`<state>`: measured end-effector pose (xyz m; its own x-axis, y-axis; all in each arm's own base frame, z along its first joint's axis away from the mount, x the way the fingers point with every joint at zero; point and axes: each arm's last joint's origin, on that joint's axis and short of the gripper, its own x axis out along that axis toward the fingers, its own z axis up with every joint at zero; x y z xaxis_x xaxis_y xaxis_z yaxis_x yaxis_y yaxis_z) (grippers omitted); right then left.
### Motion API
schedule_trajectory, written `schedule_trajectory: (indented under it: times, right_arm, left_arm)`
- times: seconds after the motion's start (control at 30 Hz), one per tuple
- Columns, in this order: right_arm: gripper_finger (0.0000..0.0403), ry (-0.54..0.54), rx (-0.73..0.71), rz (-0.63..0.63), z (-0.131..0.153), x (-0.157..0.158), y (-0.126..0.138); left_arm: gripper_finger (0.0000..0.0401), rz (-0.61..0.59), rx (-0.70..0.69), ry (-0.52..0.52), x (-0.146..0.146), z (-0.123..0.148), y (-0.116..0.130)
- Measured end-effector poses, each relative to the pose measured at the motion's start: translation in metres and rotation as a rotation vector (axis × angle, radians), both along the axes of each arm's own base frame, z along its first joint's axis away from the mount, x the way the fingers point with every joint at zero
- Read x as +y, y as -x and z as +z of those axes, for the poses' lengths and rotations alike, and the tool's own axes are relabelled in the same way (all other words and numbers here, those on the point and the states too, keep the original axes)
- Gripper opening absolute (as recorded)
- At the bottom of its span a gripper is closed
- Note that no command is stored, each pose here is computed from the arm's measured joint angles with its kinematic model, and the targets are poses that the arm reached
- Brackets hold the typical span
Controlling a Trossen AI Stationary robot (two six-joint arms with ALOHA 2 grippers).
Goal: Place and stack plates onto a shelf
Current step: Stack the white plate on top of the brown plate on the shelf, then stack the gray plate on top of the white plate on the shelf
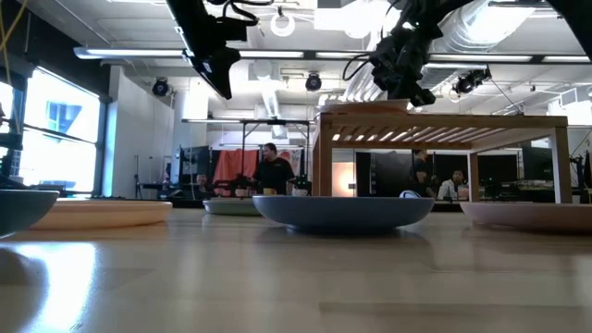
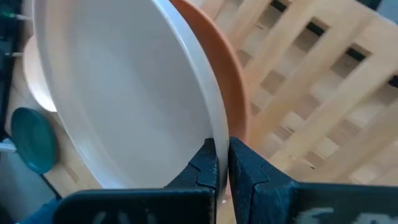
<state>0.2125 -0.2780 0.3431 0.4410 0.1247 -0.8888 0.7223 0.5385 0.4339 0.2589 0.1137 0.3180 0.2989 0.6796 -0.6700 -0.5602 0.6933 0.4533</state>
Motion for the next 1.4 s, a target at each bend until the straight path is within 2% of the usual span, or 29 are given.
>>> schedule_trajectory:
  times: [0.4,0.87,1.2,1.4]
  right_arm:
    - [0.0018,0.014,0.040,-0.027,-0.001,0.000,0.000]
    - [0.0093,0.029,0.036,-0.029,0.000,-0.001,-0.001]
    - [0.0097,-0.058,0.030,-0.031,0.000,0.003,0.006]
    - [0.0097,-0.032,-0.011,-0.012,0.015,0.015,0.009]
  left_arm:
    - [0.0110,-0.010,0.011,-0.004,0.000,0.000,0.000]
    - [0.0110,-0.011,0.012,-0.004,0.000,0.000,0.000]
    - [0.0110,-0.007,0.001,0.037,-0.001,-0.002,0.001]
    - [0.0110,-0.007,0.011,0.044,-0.001,-0.003,0.002]
